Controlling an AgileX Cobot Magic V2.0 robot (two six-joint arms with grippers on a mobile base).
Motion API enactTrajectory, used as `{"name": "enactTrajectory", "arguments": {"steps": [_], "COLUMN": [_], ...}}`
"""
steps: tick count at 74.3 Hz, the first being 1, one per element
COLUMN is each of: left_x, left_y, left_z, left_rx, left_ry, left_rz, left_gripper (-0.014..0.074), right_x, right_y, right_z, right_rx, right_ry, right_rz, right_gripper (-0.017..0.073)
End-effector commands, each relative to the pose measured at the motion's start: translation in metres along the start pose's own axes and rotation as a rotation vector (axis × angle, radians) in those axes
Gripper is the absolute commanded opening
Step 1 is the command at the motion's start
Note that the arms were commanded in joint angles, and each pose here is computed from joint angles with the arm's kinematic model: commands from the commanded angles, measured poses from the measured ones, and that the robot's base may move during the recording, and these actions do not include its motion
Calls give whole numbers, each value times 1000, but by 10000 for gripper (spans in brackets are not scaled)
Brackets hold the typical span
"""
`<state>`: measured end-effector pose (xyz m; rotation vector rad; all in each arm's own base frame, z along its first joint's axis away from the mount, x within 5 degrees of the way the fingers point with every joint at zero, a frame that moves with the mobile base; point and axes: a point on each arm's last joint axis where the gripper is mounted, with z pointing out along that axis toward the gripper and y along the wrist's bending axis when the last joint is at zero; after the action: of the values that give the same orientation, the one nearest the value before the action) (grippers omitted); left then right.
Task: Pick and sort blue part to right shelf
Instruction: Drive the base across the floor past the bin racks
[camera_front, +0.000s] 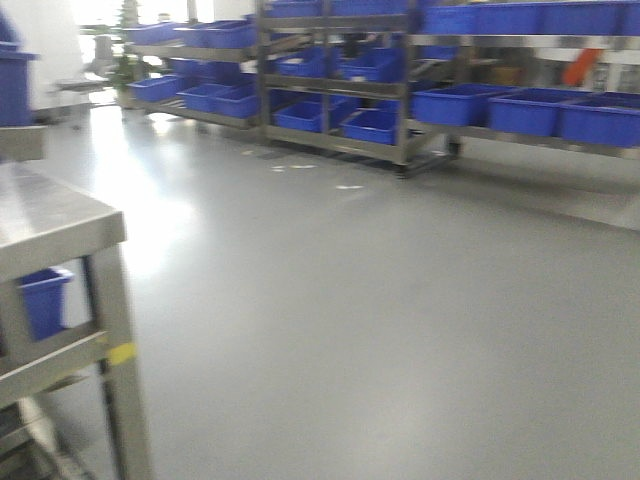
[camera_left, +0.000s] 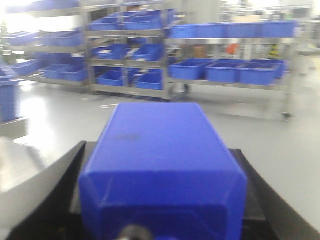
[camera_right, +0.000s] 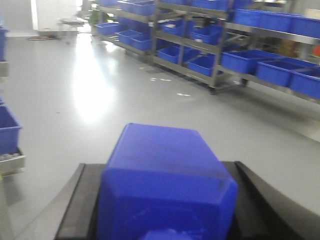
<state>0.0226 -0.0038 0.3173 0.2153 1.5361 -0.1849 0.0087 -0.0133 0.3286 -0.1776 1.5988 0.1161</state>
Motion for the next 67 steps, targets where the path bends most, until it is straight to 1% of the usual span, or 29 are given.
{"name": "enactTrajectory", "arguments": {"steps": [1,67], "left_x": [-16,-16], "left_y": [0,0], "left_z": [-1,-1], "left_rx": [10,10], "left_ry": [-98,-100], "left_rz": [0,0], "left_gripper": [314,314], "right_x": [-16,-16], "right_y": [0,0], "right_z": [-2,-2], "right_rx": [-2,-2], "right_ry": [-104,-104], "right_rz": [-25,-25], "right_gripper": [336,336]}}
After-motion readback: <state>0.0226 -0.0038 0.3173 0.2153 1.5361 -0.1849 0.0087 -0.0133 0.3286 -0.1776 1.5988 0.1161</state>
